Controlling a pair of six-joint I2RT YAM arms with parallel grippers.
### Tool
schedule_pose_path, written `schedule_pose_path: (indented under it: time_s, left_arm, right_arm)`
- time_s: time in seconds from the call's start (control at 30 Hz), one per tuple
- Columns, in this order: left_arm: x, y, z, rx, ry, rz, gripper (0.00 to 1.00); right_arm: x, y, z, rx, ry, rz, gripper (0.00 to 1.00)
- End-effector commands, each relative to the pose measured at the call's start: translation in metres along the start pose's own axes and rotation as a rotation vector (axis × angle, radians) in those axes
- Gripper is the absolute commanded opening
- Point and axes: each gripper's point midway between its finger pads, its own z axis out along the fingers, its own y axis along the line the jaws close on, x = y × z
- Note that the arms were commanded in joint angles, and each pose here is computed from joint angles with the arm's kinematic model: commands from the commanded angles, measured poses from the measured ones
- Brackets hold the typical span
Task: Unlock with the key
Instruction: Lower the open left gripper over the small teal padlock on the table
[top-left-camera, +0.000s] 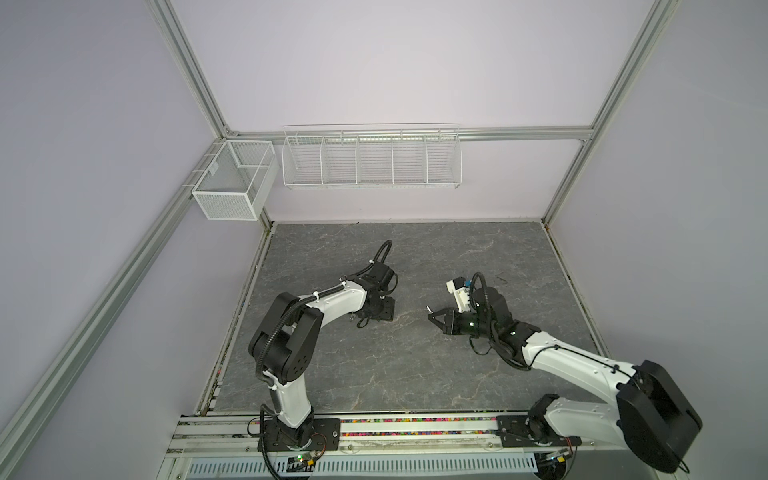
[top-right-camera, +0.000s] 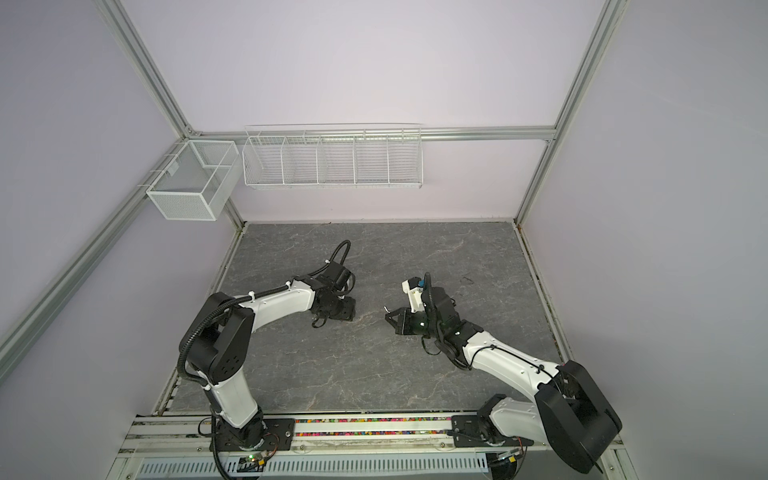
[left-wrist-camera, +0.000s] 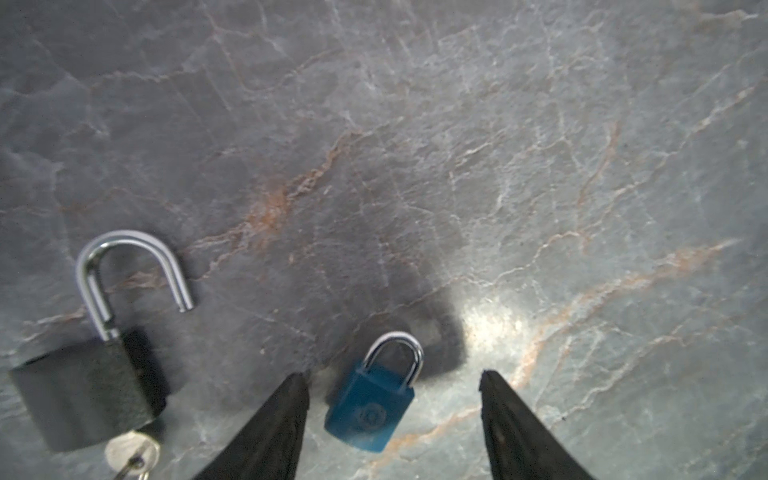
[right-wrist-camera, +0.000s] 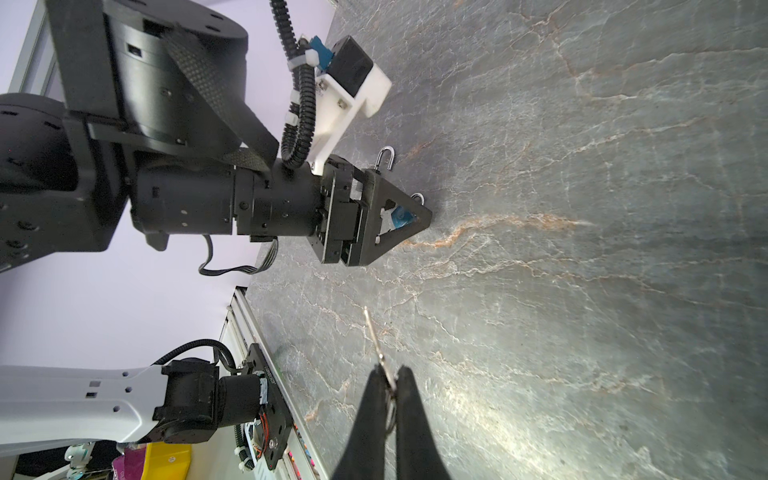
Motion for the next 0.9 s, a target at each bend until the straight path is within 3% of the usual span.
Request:
schedule_pose_path:
  time_s: [0.0, 0.53, 0.87]
  left_arm:
    - [-0.001, -0.004, 0.002, 0.022, 0.016, 0.01, 0.65]
    - [0.02, -0.006, 0.003, -0.068, 0.076, 0.048, 0.55]
    - [0.017, 0.007, 0.012, -0.152, 0.066, -0.008, 0.49]
  right_arm:
    - [-0.002, 0.004, -0.001, -0.013, -0.016, -0.026, 0.06]
    - [-0.001, 0.0, 0.004, -0.009, -0.009, -0.022, 0.06]
    - [-0.004, 0.005, 0.006, -0.032, -0.019, -0.036, 0.06]
